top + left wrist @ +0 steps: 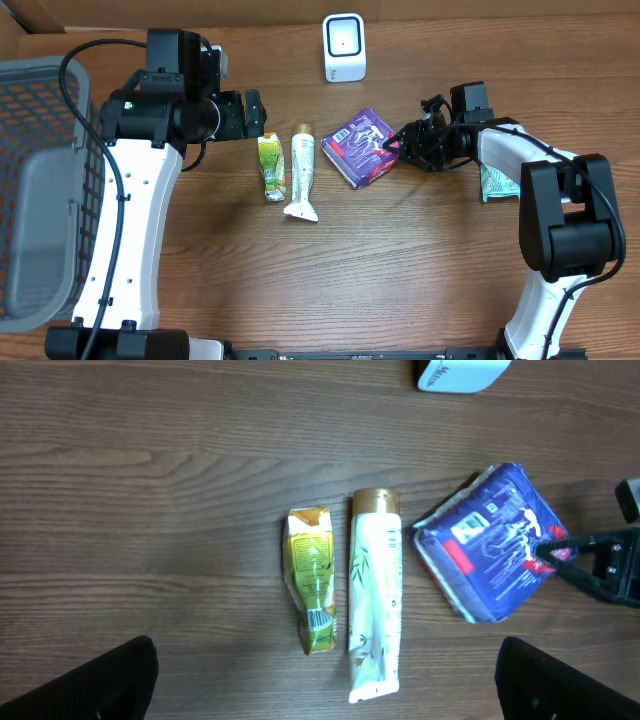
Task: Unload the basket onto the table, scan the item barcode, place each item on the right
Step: 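Lift the purple pack and hold it in front of the scanner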
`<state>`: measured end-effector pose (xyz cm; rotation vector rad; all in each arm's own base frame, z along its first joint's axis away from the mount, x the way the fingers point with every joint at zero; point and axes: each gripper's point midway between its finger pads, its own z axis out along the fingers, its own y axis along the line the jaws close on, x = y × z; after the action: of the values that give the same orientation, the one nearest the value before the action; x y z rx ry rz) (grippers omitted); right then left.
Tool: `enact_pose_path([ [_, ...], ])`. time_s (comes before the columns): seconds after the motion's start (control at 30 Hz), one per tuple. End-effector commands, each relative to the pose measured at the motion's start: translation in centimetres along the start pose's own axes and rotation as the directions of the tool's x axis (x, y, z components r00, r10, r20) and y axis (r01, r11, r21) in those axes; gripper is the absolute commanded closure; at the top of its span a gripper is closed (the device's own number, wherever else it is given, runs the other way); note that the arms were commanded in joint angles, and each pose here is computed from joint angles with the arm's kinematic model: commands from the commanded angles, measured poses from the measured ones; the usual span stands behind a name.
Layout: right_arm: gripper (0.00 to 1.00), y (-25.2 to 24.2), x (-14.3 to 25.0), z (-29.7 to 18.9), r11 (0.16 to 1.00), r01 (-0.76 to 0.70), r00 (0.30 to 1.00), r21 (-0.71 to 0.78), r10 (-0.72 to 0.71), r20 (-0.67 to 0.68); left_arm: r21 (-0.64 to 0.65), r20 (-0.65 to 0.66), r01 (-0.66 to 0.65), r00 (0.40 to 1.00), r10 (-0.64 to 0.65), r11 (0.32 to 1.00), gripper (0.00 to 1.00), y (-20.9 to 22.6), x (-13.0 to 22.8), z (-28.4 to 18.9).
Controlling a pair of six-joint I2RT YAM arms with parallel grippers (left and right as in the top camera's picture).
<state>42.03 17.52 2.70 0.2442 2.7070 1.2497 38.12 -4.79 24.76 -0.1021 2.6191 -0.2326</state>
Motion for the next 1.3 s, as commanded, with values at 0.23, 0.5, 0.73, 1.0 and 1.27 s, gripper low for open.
enact_pose_path([
  [0.23, 0.96, 0.3, -1.1, 0.2, 0.999, 0.04, 0.999, -0.013, -0.039, 0.032, -0.003, 0.003, -0.006, 1.0, 0.006, 1.0, 0.0, 0.0, -0.2, 0.2],
  [0.5, 0.96, 2.1, -1.1, -1.4, 0.989, 0.148, 0.988, -0.012, -0.147, 0.052, -0.004, 0.002, -0.006, 1.0, 0.006, 1.0, 0.0, 0.0, -0.2, 0.2],
  [0.73, 0.96, 5.1, -2.7, -6.1, 0.966, 0.238, 0.949, 0.105, -0.254, 0.187, -0.003, 0.002, -0.006, 1.0, 0.006, 1.0, 0.0, 0.0, -0.2, 0.2],
  [1.0, 0.96, 6.3, -6.8, -13.8, 0.849, 0.118, 0.78, 0.515, -0.4, 0.481, -0.003, 0.002, -0.006, 1.0, 0.006, 1.0, 0.01, 0.0, -0.2, 0.2],
  [1.27, 0.96, 15.1, -8.6, -17.8, 0.386, 0.209, 0.379, 0.899, -0.879, 0.289, -0.003, 0.002, -0.006, 1.0, 0.006, 1.0, 0.0, 0.0, -0.2, 0.2],
])
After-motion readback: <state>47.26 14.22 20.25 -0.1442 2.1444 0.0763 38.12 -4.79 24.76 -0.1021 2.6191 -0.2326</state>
